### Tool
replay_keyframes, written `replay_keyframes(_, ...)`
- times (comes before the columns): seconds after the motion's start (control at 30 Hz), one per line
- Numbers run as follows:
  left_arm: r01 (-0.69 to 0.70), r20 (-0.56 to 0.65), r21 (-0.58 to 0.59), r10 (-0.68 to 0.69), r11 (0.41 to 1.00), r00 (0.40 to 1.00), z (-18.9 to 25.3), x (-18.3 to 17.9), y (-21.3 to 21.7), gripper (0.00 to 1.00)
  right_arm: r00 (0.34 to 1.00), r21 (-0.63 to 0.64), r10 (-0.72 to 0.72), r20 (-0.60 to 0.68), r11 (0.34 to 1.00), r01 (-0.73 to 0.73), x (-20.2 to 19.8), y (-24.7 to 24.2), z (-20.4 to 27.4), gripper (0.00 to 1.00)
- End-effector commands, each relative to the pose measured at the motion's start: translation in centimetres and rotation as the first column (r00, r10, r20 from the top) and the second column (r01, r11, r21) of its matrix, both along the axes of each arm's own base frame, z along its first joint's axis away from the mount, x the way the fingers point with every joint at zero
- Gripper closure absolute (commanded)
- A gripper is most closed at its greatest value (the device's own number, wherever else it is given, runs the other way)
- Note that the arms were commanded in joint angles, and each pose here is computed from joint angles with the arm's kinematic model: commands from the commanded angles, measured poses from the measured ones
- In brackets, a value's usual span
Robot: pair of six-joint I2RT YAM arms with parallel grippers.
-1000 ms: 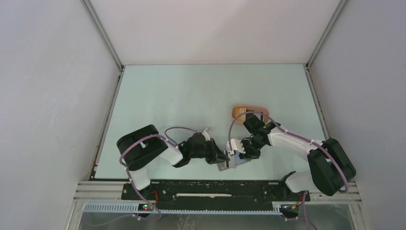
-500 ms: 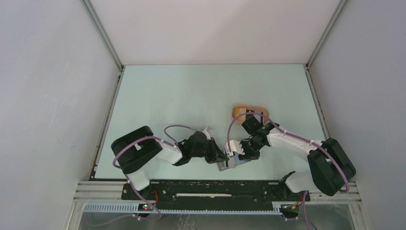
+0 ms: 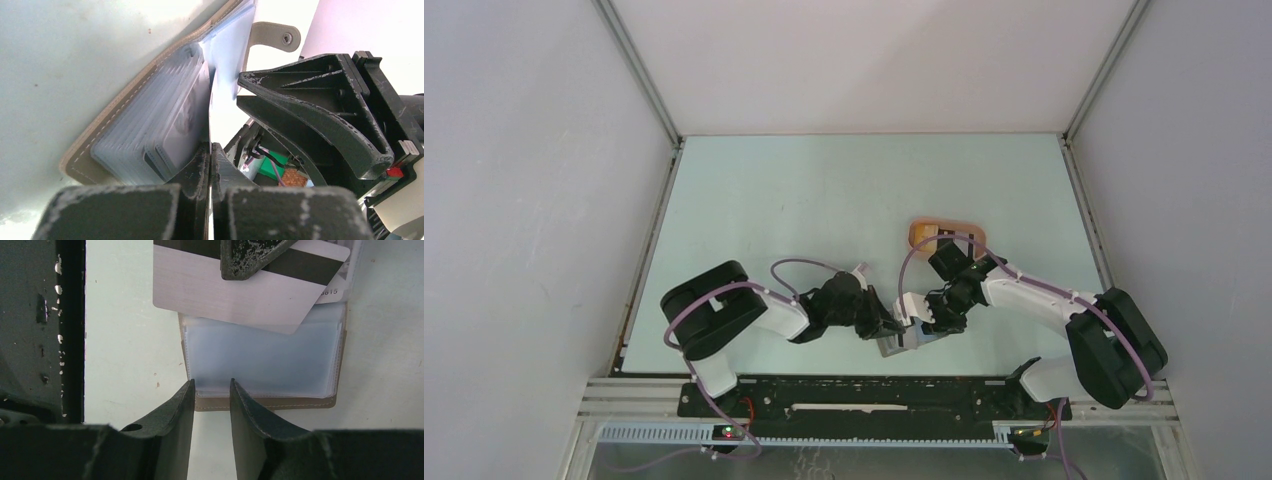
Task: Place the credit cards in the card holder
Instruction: Insert the credit card into the card holder.
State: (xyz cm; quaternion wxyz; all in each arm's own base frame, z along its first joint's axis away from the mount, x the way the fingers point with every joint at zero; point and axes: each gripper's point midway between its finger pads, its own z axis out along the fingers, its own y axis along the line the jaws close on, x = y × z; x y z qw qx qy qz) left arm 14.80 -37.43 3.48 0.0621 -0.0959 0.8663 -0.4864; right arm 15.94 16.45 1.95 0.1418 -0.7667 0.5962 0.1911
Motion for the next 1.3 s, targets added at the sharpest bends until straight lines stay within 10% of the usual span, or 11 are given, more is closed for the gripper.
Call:
replay_keyframes(0.0, -0.004, 0.040, 0.042, 0.002, 0.999, 0.999, -0.9, 0.7, -0.3, 1.00, 1.000, 0.006, -0.004, -0.004, 1.000, 0.004, 0.2, 0.5, 0.6, 0.60)
replay_keyframes(1.27, -0.154, 0.176, 0.054, 0.142, 0.987, 0.974, -1.9, 1.0, 0.2, 1.00, 0.999, -0.008, -0.011, -0.039, 1.000, 0.010, -0.3, 0.5, 0.2, 0.61)
